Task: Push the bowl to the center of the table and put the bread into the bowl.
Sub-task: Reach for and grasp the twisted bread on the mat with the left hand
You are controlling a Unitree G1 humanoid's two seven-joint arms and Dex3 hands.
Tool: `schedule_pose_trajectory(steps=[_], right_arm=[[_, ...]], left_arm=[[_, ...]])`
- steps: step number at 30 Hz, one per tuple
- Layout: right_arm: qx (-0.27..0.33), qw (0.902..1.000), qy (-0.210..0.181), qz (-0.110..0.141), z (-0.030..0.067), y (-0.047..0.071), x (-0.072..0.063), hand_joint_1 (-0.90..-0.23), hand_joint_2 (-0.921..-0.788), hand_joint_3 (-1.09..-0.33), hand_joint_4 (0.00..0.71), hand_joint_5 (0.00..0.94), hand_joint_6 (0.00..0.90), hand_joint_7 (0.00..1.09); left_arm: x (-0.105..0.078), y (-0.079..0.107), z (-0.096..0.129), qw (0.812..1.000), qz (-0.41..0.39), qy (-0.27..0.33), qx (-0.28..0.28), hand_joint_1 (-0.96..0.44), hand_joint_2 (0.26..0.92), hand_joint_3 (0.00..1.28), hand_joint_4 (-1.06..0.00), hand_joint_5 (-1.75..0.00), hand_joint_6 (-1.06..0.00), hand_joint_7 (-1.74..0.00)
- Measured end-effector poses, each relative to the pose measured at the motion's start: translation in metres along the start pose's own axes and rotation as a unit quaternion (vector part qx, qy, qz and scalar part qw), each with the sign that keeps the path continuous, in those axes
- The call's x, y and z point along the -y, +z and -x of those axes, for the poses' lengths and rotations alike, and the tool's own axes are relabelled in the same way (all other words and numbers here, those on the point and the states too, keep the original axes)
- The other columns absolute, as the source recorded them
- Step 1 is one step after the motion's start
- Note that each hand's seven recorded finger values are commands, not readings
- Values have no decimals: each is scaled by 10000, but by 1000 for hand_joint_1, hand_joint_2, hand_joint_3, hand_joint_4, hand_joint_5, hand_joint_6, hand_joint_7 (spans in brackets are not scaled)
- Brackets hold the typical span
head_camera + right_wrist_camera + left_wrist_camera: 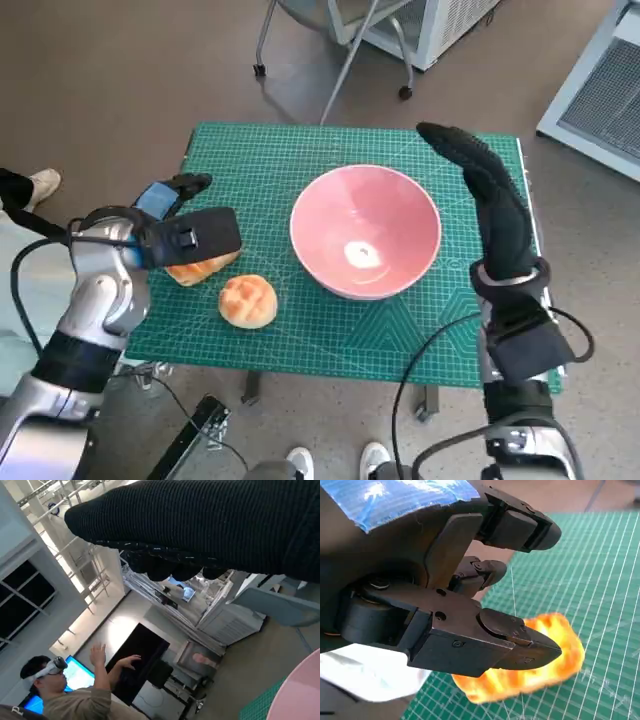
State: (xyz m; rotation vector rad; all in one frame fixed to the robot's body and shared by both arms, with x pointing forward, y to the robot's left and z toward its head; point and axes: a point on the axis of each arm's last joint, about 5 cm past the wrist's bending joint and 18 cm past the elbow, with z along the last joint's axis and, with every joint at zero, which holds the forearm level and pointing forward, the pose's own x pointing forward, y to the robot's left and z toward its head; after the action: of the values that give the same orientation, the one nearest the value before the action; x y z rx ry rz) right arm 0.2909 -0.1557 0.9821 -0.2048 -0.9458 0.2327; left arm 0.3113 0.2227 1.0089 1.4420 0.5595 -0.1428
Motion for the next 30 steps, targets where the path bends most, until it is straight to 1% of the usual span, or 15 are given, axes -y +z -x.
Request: schedule_pose_trajectory(steps=[3,9,16,23,26,27,28,29,30], right_arm=[[-8,10000,-18,2,6,-1,2,-597,-921,-847,313,26,-1,897],[-14,10000,-32,4,12,-1,3,-597,-921,-846,312,27,-1,897],[-17,10000,-59,10,17,-1,2,-595,-921,-847,312,28,-1,897],[-16,10000,-60,0,18,-2,-4,-594,-921,-845,311,29,-1,884],[-15,10000,-62,-1,18,-2,-4,-594,-921,-844,311,29,-1,881],[-16,10000,-62,-1,18,-2,-4,-594,-921,-844,311,30,-1,881],[-15,10000,-62,-3,18,-2,-5,-594,-921,-844,311,30,-1,880],[-15,10000,-62,-3,18,-2,-5,-594,-921,-844,311,30,-1,880],[-14,10000,-63,-3,18,-2,-5,-594,-921,-844,311,30,-1,880]], left_arm=[[35,15,-47,9998,-104,-134,-62,11,790,9,-188,-11,-412,-8],[111,24,-131,9979,-462,-384,-232,6,792,10,-253,-37,-435,-18],[171,37,-223,9928,-923,-635,-415,-40,791,10,-272,-36,-466,-30],[150,139,-302,9885,-1233,-717,-499,-93,790,10,-278,-31,-503,-49],[168,171,-339,9869,-1291,-787,-569,-112,791,10,-318,-49,-555,-84],[180,185,-352,9862,-1308,-817,-598,-111,791,10,-343,-71,-538,-189],[192,195,-361,9858,-1322,-832,-613,-87,789,9,-399,-148,-500,-379],[206,205,-370,9855,-1325,-848,-628,-78,789,10,-408,-198,-478,-464],[218,217,-377,9855,-1332,-841,-632,-42,787,11,-455,-420,-465,-600]])
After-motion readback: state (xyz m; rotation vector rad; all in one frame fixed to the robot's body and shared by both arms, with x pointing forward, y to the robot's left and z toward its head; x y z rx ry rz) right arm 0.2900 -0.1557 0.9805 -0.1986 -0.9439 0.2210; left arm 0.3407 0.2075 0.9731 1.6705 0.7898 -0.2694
